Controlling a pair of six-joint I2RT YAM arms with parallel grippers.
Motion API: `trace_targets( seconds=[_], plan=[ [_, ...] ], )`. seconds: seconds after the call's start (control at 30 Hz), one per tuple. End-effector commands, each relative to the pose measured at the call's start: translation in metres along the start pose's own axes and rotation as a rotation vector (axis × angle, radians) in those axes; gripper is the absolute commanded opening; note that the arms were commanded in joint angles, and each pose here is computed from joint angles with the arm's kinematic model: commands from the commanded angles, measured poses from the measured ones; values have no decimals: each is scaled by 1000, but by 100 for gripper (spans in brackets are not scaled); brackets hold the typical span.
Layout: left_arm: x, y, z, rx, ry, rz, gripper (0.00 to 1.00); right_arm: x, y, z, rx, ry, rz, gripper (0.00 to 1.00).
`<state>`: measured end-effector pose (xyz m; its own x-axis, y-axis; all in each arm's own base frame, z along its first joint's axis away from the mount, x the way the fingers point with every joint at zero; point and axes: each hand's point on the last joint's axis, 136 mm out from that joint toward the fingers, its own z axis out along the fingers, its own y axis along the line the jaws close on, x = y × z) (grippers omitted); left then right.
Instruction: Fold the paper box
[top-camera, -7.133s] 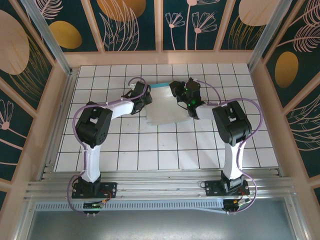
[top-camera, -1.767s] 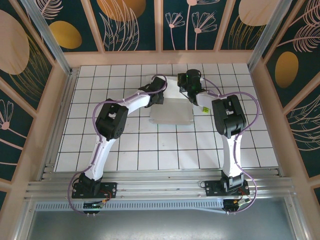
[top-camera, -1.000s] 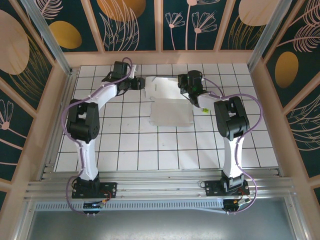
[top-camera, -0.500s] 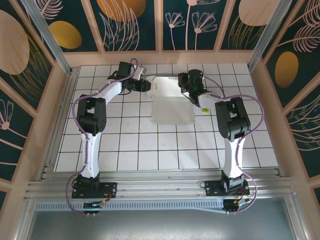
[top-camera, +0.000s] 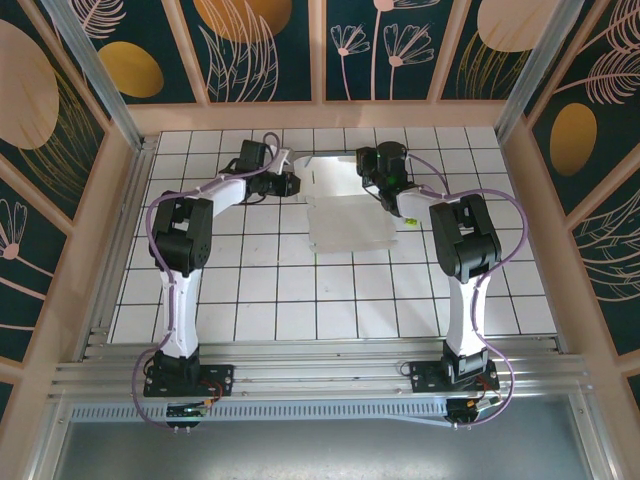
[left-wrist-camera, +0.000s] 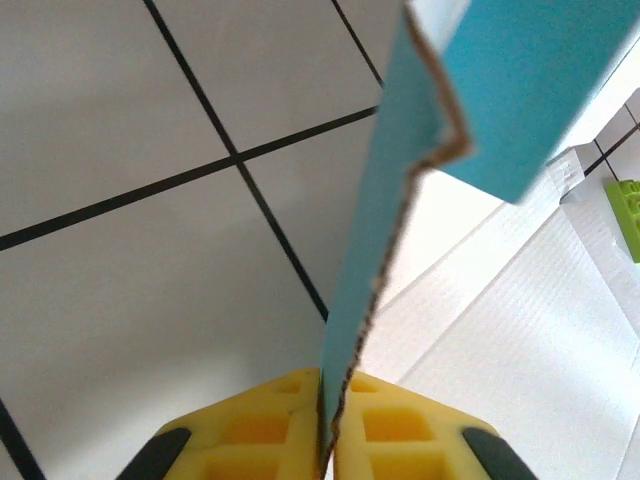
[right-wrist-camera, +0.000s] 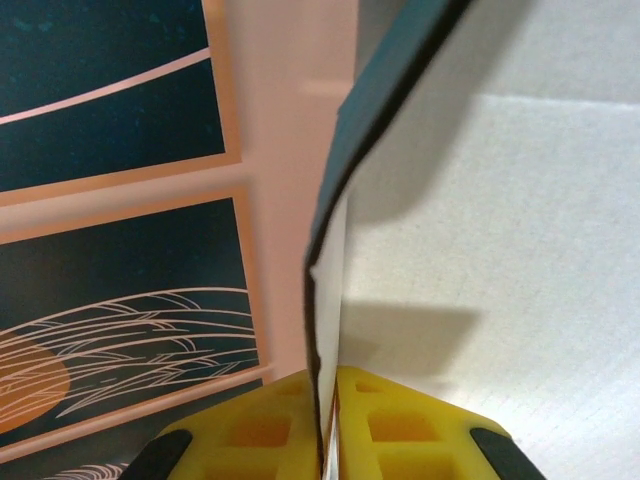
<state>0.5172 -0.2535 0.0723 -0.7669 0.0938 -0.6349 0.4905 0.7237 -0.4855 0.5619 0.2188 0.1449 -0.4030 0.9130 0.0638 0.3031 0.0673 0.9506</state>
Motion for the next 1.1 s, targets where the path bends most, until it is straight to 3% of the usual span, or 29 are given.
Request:
trace_targets(
  seconds=[0.0,0.27,0.53,0.87,1.07],
  plan=[
    [-33,-33,-12,-44,-120,110,6,8,27,-12,-60,14,-42,12],
    [-38,-30,-10,-250,-240,145,5,16,25,-21,-75,36,-63,12],
    [-44,-45,-11,-242,-333,170,7,28,14,-44,-136,94,-102,13],
    [-13,-54,-4,-203,-319,140,24,36,-8,-63,-140,119,-149,13],
    [-9,-71,-8,-125,-291,187,40,35,-17,-66,-109,110,-169,13]
  ],
)
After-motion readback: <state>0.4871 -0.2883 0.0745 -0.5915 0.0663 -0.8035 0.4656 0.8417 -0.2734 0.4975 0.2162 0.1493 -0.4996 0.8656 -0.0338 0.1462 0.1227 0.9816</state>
